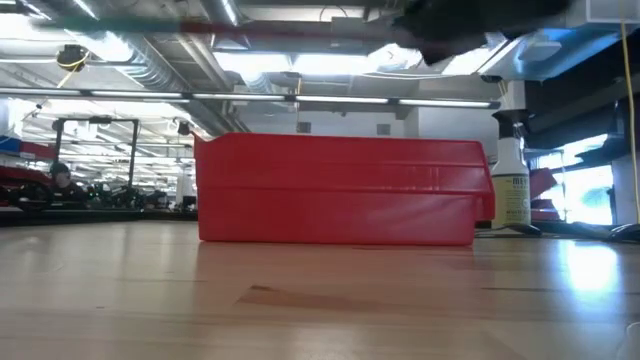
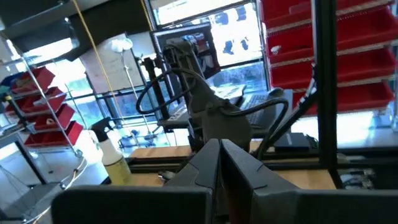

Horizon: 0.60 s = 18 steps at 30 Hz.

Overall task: Sort silverware
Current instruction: Put the purple table knife into the bottom red bin

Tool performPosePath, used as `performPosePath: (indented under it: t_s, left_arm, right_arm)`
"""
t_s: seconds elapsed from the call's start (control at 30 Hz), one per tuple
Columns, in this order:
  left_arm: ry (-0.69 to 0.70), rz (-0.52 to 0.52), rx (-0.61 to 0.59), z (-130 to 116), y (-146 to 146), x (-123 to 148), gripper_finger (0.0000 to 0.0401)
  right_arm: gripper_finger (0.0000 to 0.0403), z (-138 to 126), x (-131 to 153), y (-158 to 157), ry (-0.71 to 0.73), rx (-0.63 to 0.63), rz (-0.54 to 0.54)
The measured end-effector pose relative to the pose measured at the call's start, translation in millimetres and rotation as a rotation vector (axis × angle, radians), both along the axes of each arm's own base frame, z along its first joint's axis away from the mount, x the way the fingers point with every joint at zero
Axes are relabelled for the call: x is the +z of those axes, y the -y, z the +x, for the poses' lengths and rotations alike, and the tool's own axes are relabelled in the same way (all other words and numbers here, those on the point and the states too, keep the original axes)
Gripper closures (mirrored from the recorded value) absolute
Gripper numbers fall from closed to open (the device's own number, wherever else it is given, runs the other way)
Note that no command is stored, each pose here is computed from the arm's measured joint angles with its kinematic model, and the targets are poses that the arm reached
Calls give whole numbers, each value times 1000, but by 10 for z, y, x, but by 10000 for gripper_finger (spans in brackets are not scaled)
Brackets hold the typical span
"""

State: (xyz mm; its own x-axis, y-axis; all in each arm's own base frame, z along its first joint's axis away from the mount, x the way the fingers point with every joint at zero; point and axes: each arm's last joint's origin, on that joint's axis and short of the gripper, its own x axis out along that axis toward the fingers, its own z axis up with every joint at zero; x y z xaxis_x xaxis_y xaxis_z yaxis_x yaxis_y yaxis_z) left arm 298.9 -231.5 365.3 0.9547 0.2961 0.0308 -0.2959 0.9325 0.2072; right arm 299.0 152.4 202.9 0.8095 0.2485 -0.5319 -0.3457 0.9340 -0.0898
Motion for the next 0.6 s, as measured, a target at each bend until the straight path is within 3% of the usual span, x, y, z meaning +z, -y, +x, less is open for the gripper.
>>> performPosePath:
  t_s: [0.23,0.47,0.6]
  left_arm:
    - [-5,43,-36,-149,89,71,401]
    - [-71,123,27,-274,118,67,401]
    - [-100,109,26,-311,97,43,401]
  right_arm:
    - [348,142,183,133,-31,-35,-68]
    - [348,232,261,347,-63,-98,-94]
    - [347,249,335,458,-54,-122,-101]
